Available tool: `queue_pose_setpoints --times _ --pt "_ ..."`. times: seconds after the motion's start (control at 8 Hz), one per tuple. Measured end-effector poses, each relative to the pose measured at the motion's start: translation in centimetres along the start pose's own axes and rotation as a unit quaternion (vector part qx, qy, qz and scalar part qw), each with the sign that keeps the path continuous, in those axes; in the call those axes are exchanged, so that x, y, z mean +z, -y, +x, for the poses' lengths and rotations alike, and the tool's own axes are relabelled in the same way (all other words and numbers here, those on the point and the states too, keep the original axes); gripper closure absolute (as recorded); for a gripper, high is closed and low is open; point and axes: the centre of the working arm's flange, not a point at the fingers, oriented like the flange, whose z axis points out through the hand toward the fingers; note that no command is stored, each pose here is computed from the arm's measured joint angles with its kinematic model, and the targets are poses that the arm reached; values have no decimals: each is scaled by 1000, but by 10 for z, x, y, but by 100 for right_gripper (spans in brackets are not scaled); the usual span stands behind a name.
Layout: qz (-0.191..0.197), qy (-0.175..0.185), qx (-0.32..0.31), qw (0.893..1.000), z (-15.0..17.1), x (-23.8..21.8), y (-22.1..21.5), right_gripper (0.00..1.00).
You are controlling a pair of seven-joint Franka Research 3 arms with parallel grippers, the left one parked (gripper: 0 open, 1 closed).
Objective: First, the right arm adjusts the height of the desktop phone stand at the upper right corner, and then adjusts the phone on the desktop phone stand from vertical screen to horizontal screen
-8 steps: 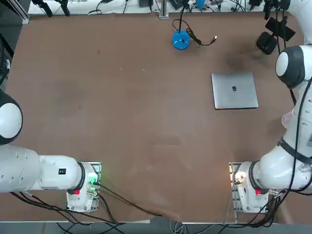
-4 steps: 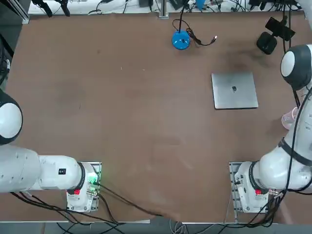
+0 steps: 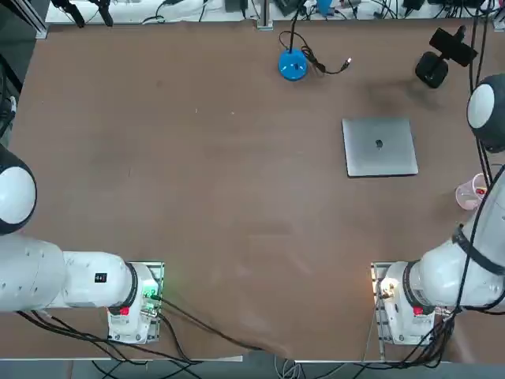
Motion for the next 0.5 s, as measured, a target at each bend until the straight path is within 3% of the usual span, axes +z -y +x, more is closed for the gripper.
queue_pose_setpoints --times 0.5 --pt "10 -25 5 1000 -68 -36 24 0"
